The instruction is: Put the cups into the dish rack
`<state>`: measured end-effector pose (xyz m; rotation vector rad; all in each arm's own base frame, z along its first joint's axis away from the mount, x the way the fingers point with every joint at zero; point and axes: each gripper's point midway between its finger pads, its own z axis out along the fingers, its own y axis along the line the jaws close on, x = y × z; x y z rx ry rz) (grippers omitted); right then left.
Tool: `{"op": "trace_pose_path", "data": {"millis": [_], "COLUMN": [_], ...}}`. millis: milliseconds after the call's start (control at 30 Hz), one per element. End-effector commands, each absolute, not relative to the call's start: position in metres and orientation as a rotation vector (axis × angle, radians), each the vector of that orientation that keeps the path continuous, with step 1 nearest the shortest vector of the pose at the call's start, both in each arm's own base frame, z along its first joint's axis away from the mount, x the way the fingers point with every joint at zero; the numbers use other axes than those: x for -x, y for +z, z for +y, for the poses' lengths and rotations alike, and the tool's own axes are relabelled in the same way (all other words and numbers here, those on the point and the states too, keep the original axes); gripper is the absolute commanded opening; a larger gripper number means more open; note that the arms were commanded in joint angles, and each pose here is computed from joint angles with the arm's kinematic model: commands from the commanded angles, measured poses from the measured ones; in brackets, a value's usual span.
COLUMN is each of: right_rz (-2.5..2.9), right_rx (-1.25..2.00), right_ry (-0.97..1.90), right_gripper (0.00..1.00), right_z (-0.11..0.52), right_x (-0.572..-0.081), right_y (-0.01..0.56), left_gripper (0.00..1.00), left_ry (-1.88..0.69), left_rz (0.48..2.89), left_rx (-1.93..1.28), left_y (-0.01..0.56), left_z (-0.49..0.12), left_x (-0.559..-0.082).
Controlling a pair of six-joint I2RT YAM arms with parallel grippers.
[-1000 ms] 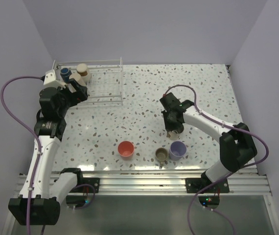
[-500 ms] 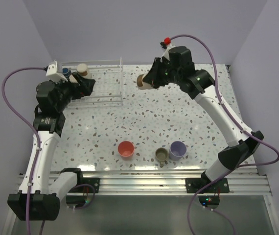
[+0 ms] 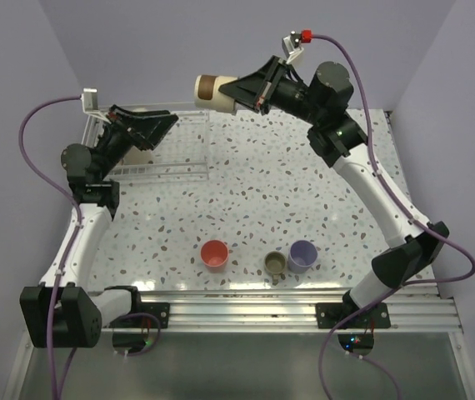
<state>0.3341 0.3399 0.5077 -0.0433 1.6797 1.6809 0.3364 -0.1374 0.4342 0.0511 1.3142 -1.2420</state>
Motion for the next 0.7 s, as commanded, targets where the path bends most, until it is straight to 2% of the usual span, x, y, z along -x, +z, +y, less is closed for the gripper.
{"op": "trace_pose_path", "data": {"millis": [0,333,667], "right_rz": [1.5,1.446,1.495], "right_rx": [0.08,0.06,0.005], "right_ry": [1.914,2.041,2.06], "right_gripper": [0.0,0.0,0.0], "right_z": [0.336,0.343,0.352], "right_x": [-0.308,-0.312,-0.319], "right_y": [0.555,0.549,0.523], "left_gripper": [1.0,1.0,1.0], "left_ry": [-1.424,-1.623,-1.632], "left_rz": [1.119,0.99,0.967], "left_rx": [-0.187,-0.169,-0.164], "left_y": [0.47,0.461,0.463], "left_z": [-0.149,-0.147,-0.145], "left_x": [-0.298,-0.29,-0.296]}}
